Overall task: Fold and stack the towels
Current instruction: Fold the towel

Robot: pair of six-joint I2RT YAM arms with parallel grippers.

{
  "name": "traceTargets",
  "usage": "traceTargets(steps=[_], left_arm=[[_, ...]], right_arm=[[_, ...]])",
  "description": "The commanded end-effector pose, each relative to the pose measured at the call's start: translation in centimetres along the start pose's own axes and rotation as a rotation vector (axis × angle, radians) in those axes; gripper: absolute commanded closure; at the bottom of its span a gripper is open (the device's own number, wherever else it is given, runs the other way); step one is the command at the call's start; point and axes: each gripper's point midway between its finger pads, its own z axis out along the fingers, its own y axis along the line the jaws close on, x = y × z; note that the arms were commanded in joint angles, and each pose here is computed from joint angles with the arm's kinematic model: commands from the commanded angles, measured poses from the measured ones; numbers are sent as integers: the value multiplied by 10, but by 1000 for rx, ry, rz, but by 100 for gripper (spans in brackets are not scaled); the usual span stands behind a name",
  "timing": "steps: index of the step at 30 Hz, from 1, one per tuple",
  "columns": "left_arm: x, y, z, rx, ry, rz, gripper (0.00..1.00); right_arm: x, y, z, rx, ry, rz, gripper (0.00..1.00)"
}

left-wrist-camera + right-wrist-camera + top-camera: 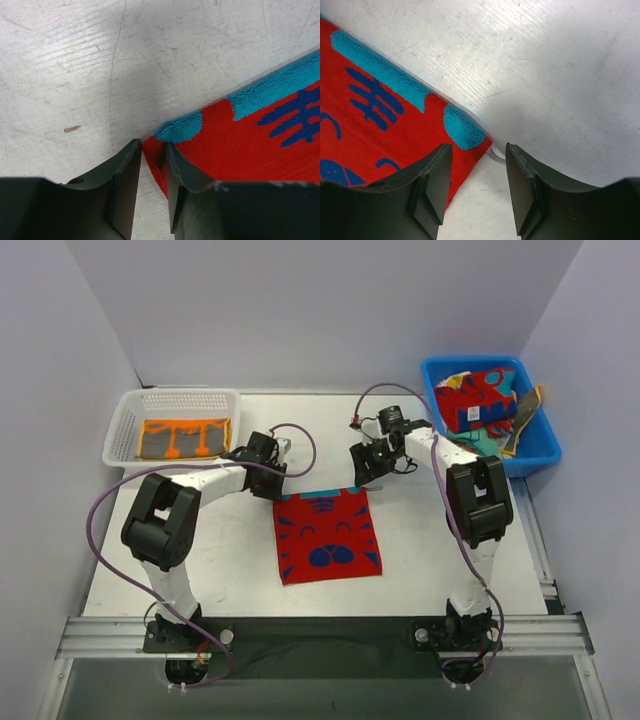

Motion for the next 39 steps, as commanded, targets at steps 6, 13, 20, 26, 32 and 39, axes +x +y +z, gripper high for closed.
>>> traceTargets(steps=[6, 13, 20, 26, 32, 39], left_arm=[[21, 2, 9, 10, 100, 20, 65], [21, 5, 8, 1, 98, 10, 64], [19, 8, 6, -10, 92, 0, 55], [14, 12, 5, -27, 81, -5, 49], [15, 13, 10, -25, 93, -12, 52], [18, 12, 15, -13, 118, -24, 61]], right_arm=[[15, -1, 6, 43, 149, -75, 57], [23, -7, 15, 55, 231, -84, 60], [39, -1, 22, 24, 350, -123, 65], [57, -1, 28, 29, 418, -152, 83], [62, 1, 28, 18, 426, -159, 97], [62, 2, 27, 18, 425, -164, 100]])
